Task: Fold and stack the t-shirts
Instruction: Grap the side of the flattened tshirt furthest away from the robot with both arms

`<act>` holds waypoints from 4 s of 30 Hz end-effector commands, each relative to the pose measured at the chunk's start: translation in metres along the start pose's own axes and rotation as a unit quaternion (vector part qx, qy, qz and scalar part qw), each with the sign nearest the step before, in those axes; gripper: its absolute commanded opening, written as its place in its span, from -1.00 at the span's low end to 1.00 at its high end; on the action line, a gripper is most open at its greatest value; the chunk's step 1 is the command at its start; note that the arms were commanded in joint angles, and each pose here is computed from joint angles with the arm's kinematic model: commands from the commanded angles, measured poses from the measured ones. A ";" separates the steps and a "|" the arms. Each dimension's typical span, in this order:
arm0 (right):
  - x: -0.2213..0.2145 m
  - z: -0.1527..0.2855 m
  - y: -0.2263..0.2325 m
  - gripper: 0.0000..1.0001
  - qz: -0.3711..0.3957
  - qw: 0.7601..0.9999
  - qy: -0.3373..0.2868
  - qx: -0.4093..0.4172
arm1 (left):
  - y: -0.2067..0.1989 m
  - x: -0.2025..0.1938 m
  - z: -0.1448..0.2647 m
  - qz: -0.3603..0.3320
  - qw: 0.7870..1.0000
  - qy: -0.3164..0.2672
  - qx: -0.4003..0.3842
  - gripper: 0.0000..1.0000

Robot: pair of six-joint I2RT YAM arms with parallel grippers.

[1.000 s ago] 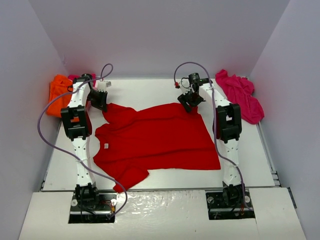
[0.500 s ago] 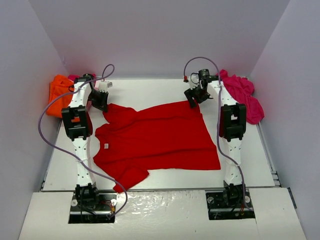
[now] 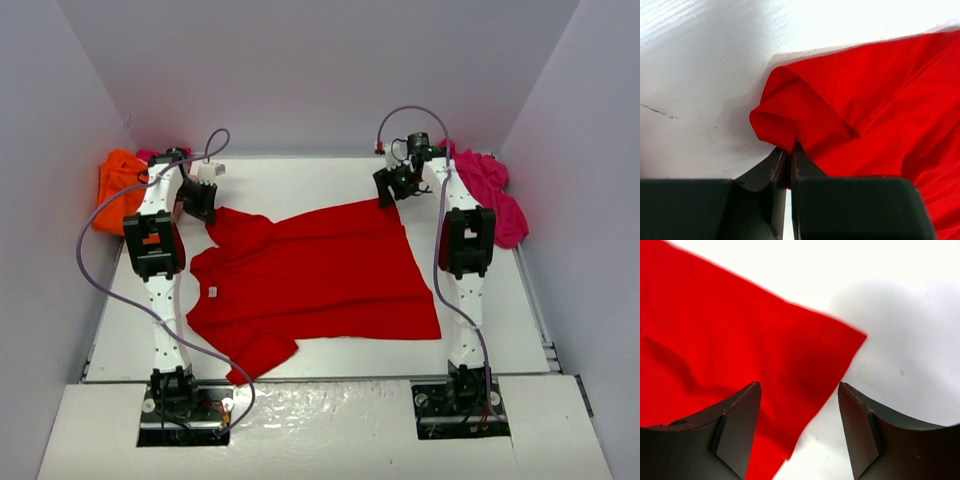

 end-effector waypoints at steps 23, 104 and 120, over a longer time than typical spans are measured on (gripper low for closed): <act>-0.002 -0.054 -0.038 0.10 -0.078 0.996 -0.006 0.035 | -0.016 -0.007 0.006 -0.013 0.999 0.035 -0.003 -1.00; 0.125 0.080 -0.001 -1.00 0.032 0.912 -0.272 -0.305 | 0.013 0.133 0.167 -0.102 0.909 -0.190 0.356 -1.00; 0.051 0.077 0.035 -1.00 0.087 0.951 -0.161 -0.247 | -0.051 0.092 0.165 -0.151 0.944 -0.124 0.267 -1.00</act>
Point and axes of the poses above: each gripper's point midway between its finger pads, its own z axis back along the fingers, its own y axis along the line the jaws close on, x = y × z, the point moved 7 cm from there along z, back along the fingers, and after that the axes turned 15 degrees about -z, right-handed, at the moved point
